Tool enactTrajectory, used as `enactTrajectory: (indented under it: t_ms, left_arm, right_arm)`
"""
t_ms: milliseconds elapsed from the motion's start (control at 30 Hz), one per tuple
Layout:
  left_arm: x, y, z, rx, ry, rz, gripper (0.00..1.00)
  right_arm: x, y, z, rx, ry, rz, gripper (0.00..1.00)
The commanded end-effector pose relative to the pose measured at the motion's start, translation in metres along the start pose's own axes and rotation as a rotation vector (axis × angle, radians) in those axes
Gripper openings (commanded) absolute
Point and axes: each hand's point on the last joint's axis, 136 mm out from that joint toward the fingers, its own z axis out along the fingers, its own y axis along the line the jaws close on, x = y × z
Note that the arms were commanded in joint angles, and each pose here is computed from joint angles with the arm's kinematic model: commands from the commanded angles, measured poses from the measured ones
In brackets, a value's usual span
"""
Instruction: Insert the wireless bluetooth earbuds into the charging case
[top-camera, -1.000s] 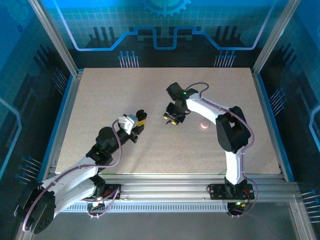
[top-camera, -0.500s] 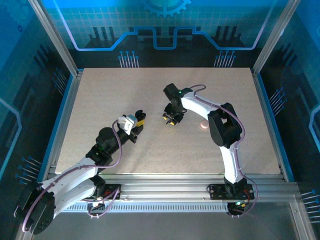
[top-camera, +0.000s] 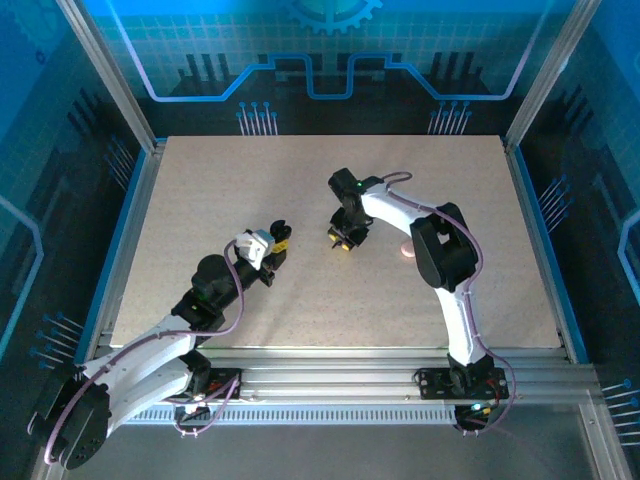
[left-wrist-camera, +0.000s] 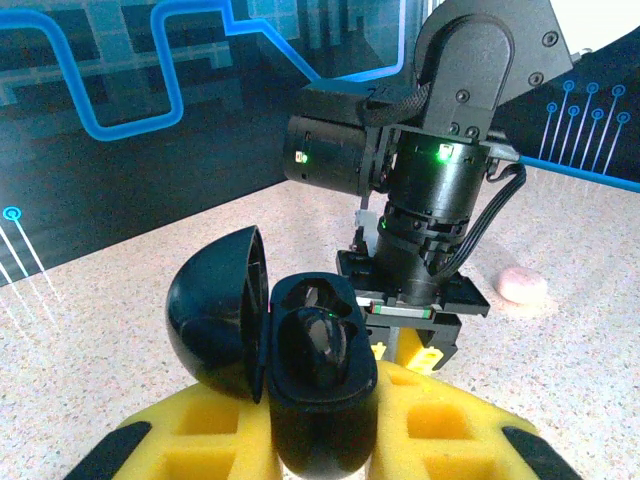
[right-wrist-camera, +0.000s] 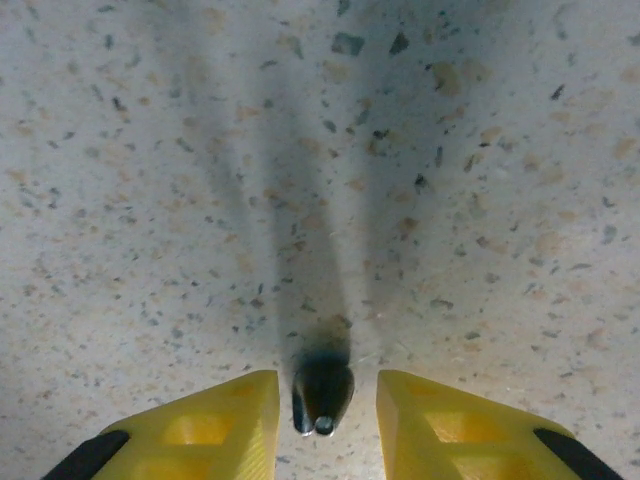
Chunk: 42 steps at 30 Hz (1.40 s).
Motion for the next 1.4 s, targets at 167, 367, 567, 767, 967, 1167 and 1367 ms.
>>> enactTrajectory:
  t_ms: [167, 367, 567, 767, 967, 1167, 1367]
  left_arm:
    - [-0.001, 0.004, -0.002, -0.023, -0.01, 0.026, 0.2]
    - [-0.002, 0.005, -0.002, -0.024, -0.012, 0.028, 0.2]
    - [-0.001, 0.005, -0.001, -0.021, -0.008, 0.027, 0.2]
    - [-0.001, 0.004, -0.001, -0.014, -0.007, 0.026, 0.2]
    - [0.004, -0.002, 0.005, 0.022, 0.015, 0.004, 0.2]
    - [0.013, -0.009, 0.013, 0.063, 0.048, -0.029, 0.2]
    - [0.017, -0.018, 0.026, 0.123, 0.059, -0.073, 0.2]
  right_arm:
    - [-0.005, -0.002, 0.007, 0.022, 0.01, 0.036, 0.29]
    - [-0.006, -0.008, 0.014, 0.044, 0.016, 0.039, 0.26]
    - [-0.007, -0.015, 0.019, 0.062, 0.021, 0.044, 0.22]
    - [-0.008, -0.014, 0.015, 0.044, 0.016, 0.032, 0.19]
    - [-0.008, -0.011, 0.002, 0.008, -0.003, 0.005, 0.18]
    - [-0.003, -0.014, -0.025, -0.041, -0.042, -0.054, 0.18]
    - [0.005, -0.024, -0.063, -0.112, -0.101, -0.113, 0.18]
